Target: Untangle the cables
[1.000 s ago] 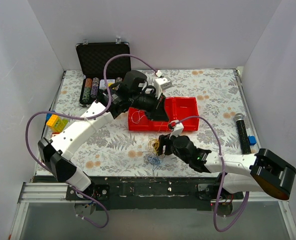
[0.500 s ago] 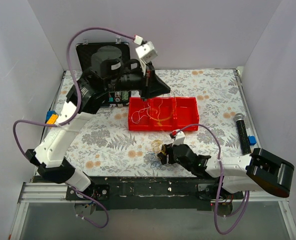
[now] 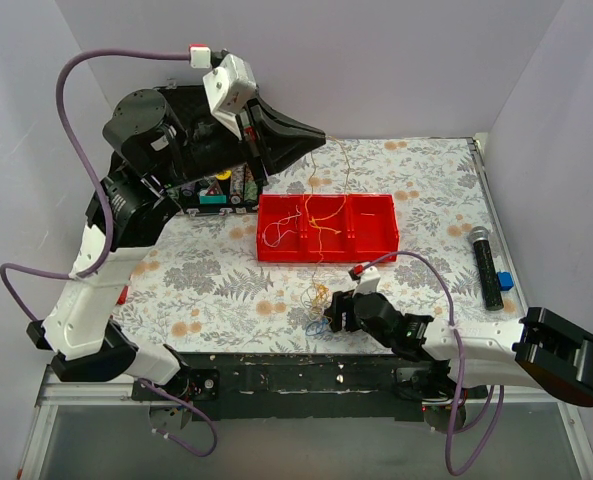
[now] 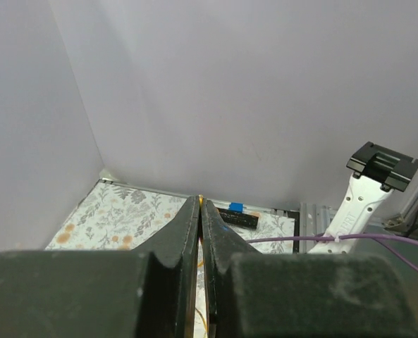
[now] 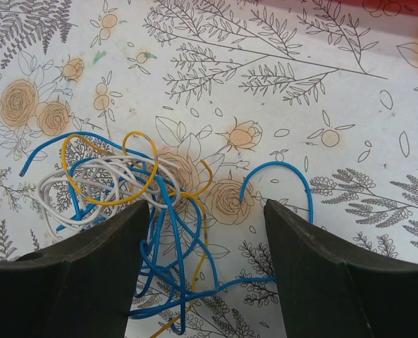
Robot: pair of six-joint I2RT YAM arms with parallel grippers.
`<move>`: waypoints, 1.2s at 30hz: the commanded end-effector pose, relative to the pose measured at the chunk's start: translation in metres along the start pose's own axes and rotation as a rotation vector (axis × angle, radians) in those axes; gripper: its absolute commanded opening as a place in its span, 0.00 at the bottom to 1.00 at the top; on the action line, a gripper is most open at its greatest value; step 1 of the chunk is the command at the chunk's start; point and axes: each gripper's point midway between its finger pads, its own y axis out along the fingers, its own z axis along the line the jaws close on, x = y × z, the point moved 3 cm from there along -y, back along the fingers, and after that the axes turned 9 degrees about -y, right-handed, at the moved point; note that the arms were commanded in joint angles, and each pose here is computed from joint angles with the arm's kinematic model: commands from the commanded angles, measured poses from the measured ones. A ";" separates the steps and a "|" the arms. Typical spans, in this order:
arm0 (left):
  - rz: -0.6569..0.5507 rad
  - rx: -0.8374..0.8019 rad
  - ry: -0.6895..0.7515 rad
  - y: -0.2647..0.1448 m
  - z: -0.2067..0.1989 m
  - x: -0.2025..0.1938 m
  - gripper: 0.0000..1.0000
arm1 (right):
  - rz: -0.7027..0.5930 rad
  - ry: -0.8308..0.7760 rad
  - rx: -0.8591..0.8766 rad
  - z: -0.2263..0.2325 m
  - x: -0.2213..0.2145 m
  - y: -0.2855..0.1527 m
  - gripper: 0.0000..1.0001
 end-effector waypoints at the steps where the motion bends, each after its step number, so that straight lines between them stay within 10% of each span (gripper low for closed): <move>1: -0.111 0.058 0.091 -0.002 0.007 0.026 0.01 | 0.039 -0.029 -0.035 -0.007 -0.009 -0.003 0.75; 17: -0.681 0.261 0.529 -0.067 -0.017 0.184 0.04 | 0.145 -0.034 -0.056 -0.005 -0.040 0.002 0.76; 36: -0.085 0.348 0.260 0.000 0.082 -0.051 0.02 | -0.156 0.008 -0.053 0.006 0.066 -0.034 0.73</move>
